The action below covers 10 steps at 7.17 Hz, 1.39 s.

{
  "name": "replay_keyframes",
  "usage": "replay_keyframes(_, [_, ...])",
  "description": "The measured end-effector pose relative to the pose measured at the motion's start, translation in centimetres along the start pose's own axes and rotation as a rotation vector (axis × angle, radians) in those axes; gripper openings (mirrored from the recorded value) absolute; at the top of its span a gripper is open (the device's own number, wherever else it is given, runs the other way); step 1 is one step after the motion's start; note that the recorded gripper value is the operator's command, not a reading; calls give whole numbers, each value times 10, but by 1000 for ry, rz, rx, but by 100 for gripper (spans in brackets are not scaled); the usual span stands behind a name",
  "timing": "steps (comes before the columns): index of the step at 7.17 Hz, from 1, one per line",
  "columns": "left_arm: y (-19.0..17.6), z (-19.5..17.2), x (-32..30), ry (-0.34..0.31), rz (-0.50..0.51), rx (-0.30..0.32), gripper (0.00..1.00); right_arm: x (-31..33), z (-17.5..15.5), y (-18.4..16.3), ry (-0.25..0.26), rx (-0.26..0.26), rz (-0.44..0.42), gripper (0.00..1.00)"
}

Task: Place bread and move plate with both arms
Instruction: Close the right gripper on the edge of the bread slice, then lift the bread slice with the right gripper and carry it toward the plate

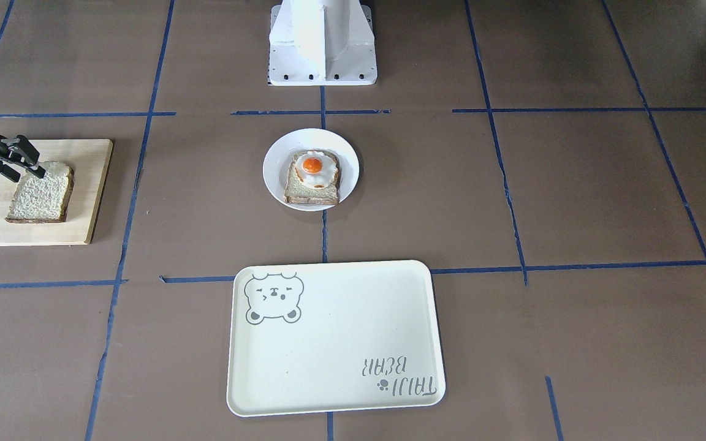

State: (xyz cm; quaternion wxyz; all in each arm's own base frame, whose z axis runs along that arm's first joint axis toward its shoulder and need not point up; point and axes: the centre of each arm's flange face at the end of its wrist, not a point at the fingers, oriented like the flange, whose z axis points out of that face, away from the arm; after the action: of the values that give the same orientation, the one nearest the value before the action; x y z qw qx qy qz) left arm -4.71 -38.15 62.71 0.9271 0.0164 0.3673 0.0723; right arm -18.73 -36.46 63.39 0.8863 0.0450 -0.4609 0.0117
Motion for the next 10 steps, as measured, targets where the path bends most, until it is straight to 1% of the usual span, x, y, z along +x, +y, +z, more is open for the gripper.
replay_keyframes(1, [0,0,0,0,0,0,100,1,1,1,2,0,1,15])
replay_keyframes(2, [0,0,0,0,0,1,100,2,1,1,3,0,0,3])
replay_keyframes(3, [-1,0,0,0,1,1,100,2,1,1,4,-1,0,0])
replay_keyframes(7, [-3,-2,1,0,4,4,100,0,-2,1,-4,1,-3,0])
replay_keyframes(8, [-3,-2,1,-1,5,5,100,-9,-9,0,-24,1,-12,0])
replay_keyframes(10, [-3,-3,2,-1,6,6,100,-30,-40,-7,-115,-10,-24,0])
